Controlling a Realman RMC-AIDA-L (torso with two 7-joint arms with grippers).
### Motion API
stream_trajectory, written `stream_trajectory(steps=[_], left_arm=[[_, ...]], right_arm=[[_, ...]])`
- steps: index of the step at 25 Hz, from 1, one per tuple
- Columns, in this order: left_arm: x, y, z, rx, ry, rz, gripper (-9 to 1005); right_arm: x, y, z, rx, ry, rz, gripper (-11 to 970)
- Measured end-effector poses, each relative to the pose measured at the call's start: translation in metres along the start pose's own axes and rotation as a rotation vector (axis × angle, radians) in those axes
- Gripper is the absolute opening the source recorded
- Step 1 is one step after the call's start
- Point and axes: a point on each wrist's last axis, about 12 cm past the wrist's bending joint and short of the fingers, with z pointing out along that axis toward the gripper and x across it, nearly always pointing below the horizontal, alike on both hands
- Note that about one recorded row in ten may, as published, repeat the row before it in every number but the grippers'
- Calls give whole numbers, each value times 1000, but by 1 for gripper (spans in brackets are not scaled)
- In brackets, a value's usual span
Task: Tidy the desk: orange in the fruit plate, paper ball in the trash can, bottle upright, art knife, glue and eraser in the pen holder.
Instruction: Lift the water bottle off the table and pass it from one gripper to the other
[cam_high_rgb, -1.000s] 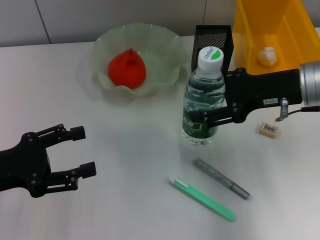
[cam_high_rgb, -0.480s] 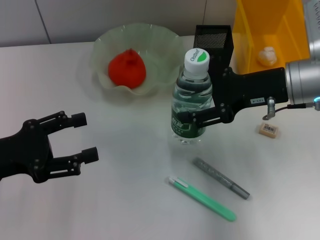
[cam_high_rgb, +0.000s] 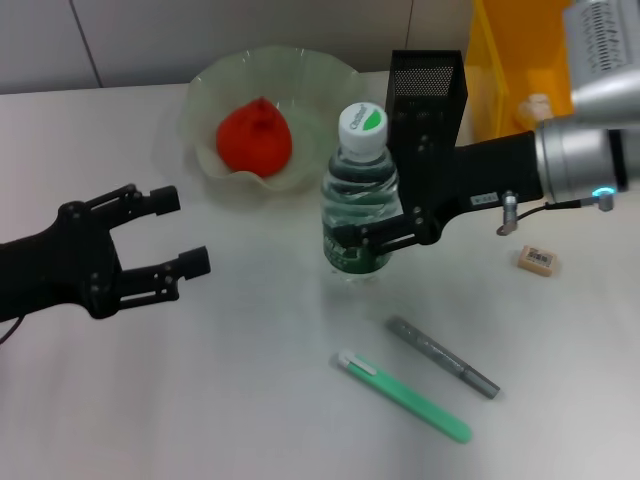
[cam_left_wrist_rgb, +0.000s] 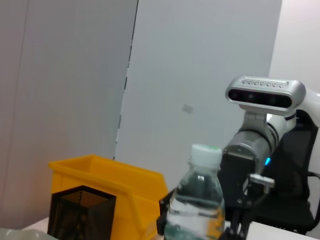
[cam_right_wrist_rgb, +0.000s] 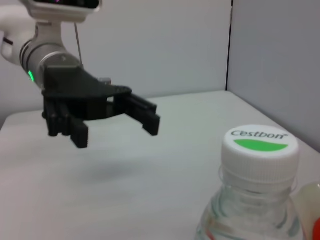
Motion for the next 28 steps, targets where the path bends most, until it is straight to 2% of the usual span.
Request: stream_trajectory(steps=[6, 11, 28], left_arm=[[-7, 6, 18, 7, -11, 11, 863], [-8, 6, 26, 13, -26, 11, 863], [-7, 16, 42, -59, -19, 14, 863]], right_arm=[[-4, -3, 25, -37, 26, -31, 794], [-9, -4, 42, -63, 37, -57, 794], [-16, -1, 70, -111, 52, -103, 793]])
